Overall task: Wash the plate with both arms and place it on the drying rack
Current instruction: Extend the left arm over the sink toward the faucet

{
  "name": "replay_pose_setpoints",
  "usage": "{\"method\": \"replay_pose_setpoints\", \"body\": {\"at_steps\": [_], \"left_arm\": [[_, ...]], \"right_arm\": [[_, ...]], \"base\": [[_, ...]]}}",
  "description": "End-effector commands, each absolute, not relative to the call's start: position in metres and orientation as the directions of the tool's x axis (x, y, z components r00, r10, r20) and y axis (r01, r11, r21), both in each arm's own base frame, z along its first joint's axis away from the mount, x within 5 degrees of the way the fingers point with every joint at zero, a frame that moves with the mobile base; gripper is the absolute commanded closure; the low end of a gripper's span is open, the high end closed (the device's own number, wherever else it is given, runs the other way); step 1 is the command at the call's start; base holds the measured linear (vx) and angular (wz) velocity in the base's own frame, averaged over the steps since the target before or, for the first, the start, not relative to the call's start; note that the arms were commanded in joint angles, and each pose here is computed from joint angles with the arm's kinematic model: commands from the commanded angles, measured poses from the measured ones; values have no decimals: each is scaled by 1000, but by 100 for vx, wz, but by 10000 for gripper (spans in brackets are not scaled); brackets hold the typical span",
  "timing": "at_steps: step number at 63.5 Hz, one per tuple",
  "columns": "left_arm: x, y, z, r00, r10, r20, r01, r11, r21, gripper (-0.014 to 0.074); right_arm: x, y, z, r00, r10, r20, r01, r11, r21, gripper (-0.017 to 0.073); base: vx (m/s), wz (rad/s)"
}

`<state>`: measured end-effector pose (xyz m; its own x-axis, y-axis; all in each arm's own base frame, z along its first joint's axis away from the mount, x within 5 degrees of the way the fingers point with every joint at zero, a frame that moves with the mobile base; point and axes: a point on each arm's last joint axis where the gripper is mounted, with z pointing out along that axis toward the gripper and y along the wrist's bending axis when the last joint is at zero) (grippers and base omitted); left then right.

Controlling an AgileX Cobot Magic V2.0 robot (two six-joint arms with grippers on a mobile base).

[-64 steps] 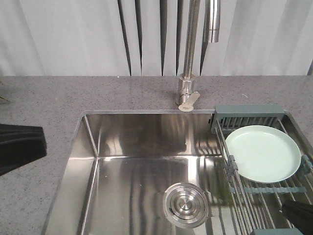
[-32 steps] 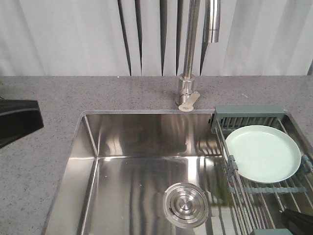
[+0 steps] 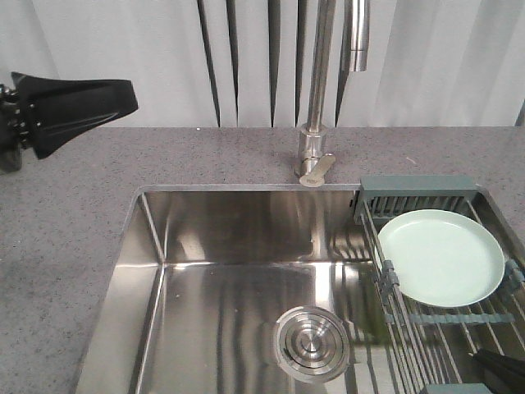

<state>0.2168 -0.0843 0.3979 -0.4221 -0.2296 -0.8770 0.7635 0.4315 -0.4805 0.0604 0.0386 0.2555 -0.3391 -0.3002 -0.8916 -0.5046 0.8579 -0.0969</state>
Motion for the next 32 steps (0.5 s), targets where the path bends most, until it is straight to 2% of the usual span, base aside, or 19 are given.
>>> {"method": "replay_pose_setpoints", "body": {"at_steps": [1,7,32], "left_arm": [[234,-88,411,-468,-332,-819,750,341,-567,600],[258,-99,403,-565,-334,-755,703,285,-652,600],[330,-174,347,-730,-230,-644,608,212,-765,600]], "right_arm": [[63,38,268,-287,-265,-920,-479,872,-102,564],[63,38,268,-287,-265,-920,-479,872,-102,564],[63,38,268,-287,-265,-920,-479,872,-102,564]], "base": [[0,0],[0,0],[0,0]]}}
